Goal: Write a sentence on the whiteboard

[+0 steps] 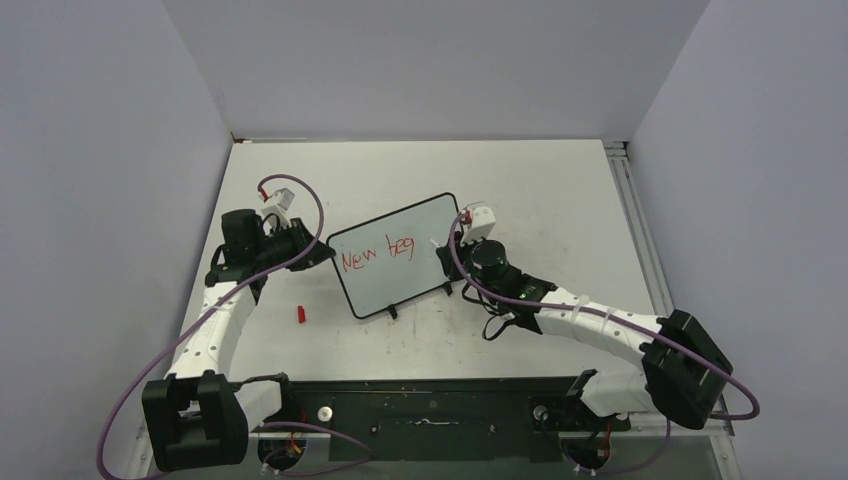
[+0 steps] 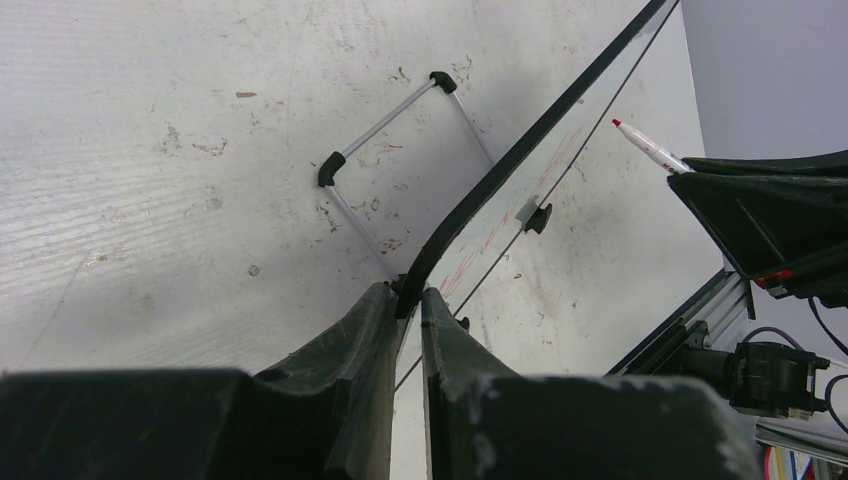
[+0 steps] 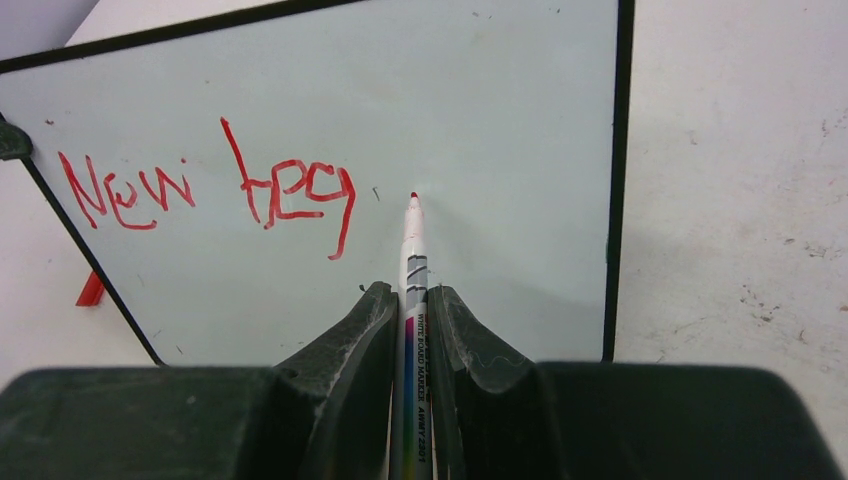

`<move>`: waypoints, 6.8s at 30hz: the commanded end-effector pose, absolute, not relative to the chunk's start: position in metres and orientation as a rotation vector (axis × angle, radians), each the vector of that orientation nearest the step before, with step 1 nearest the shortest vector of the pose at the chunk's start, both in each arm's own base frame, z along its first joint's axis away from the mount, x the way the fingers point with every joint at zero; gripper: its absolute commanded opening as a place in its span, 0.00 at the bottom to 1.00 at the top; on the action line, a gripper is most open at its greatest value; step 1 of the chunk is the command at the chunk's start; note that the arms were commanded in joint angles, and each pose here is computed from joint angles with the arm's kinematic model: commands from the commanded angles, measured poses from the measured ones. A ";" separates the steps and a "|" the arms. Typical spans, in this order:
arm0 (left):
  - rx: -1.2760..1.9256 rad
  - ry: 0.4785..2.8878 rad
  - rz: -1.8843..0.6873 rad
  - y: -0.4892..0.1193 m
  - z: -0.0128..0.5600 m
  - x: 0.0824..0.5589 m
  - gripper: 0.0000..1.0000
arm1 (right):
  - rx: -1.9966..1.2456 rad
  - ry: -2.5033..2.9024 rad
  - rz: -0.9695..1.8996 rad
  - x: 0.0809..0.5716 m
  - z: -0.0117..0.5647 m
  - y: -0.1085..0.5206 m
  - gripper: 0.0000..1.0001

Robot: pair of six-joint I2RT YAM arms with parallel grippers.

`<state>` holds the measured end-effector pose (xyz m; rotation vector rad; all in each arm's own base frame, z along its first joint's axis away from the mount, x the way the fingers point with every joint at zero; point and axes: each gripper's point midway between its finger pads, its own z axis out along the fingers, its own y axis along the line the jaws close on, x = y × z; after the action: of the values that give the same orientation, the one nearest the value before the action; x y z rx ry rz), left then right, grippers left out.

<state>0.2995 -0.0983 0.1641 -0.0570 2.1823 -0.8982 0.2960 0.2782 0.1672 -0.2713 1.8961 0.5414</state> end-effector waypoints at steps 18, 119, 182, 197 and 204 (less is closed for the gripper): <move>-0.023 2.152 -0.896 -0.100 0.175 0.305 0.09 | -0.280 1.803 0.680 0.311 0.197 0.316 0.05; -0.023 2.138 -0.889 -0.099 0.178 0.304 0.09 | -0.225 1.799 0.552 0.302 0.210 0.293 0.05; -0.002 2.146 -0.903 -0.106 0.177 0.300 0.08 | -0.200 1.801 0.544 0.325 0.197 0.313 0.05; -0.022 2.165 -0.847 -0.099 0.173 0.302 0.05 | -0.181 1.787 0.541 0.308 0.210 0.289 0.05; 0.001 2.163 -0.840 -0.099 0.173 0.301 0.05 | -0.187 1.823 0.515 0.307 0.192 0.285 0.05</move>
<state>0.2982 -0.1015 0.1617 -0.0396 2.1933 -0.8838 0.3033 0.2915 0.1907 -0.2228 1.8331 0.5277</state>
